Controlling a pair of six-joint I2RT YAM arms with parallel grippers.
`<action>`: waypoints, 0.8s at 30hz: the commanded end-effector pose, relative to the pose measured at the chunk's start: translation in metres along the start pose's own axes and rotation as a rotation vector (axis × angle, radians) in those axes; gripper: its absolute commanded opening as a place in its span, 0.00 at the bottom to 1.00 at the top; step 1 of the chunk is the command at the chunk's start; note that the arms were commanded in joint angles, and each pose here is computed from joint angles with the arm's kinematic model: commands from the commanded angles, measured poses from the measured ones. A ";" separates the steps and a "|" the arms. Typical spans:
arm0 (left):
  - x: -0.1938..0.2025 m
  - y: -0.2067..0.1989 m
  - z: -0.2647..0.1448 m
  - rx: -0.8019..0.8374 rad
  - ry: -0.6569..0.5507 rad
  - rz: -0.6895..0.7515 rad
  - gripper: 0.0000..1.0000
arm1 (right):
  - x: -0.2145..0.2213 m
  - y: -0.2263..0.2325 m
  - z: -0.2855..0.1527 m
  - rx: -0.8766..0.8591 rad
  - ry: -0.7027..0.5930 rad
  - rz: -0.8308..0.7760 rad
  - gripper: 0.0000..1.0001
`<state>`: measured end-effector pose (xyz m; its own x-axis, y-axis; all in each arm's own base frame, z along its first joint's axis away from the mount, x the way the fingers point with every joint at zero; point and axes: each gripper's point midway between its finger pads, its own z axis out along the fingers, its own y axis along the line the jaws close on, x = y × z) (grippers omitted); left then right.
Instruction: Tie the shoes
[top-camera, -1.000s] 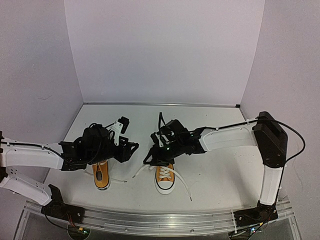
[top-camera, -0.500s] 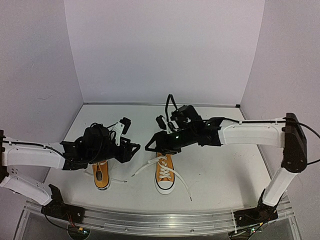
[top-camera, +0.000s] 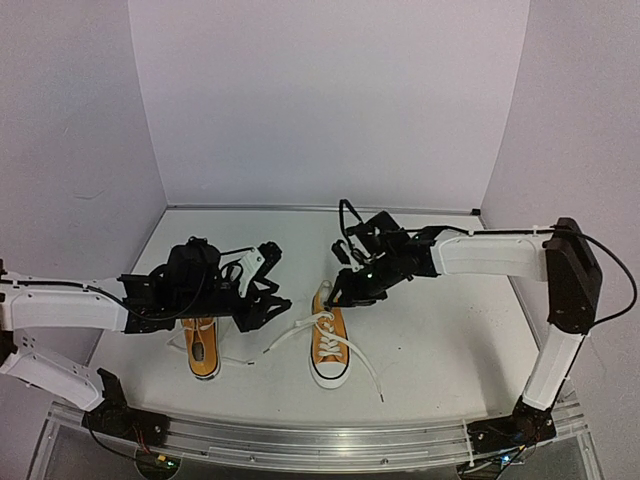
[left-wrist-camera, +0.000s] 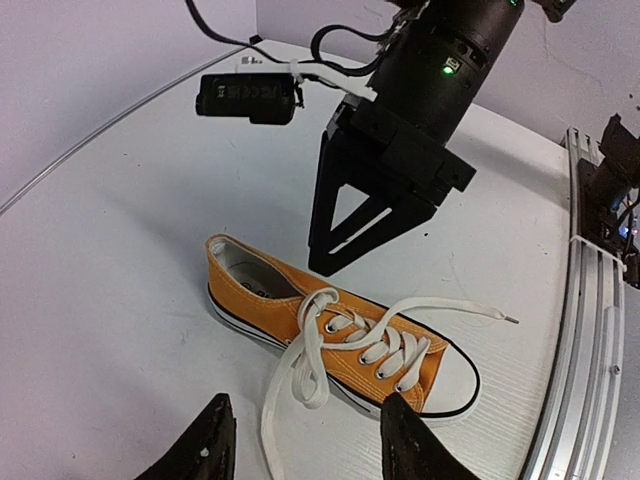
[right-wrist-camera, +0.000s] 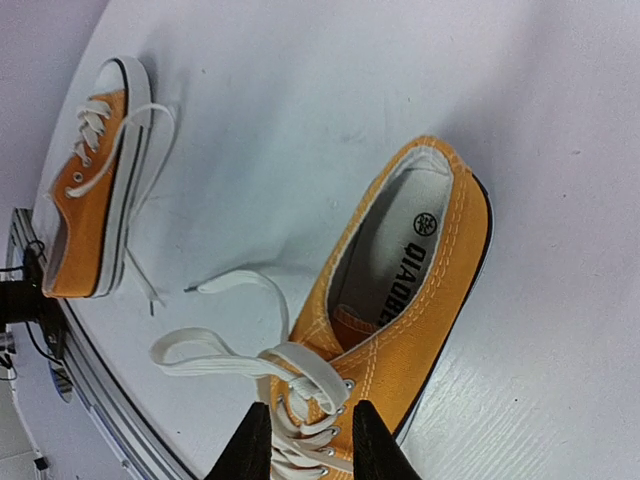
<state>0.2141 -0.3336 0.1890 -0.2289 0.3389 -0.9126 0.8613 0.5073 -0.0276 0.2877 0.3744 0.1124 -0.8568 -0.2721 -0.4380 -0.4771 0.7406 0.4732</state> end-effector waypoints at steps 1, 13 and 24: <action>-0.010 -0.009 0.005 0.061 -0.005 0.030 0.48 | -0.006 0.003 0.003 0.025 0.029 -0.088 0.26; 0.005 -0.005 0.025 0.048 0.077 0.018 0.50 | -0.005 -0.003 0.028 0.030 0.081 -0.106 0.24; 0.011 0.002 0.044 0.015 0.115 -0.003 0.52 | 0.007 -0.009 0.042 0.037 0.144 -0.117 0.20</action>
<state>0.2200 -0.3553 0.1482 -0.2885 0.4514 -0.8444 0.8805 0.4716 -0.0487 0.2956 0.3871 0.0718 -0.8310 -0.4109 -0.3750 -0.5452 0.7357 0.4019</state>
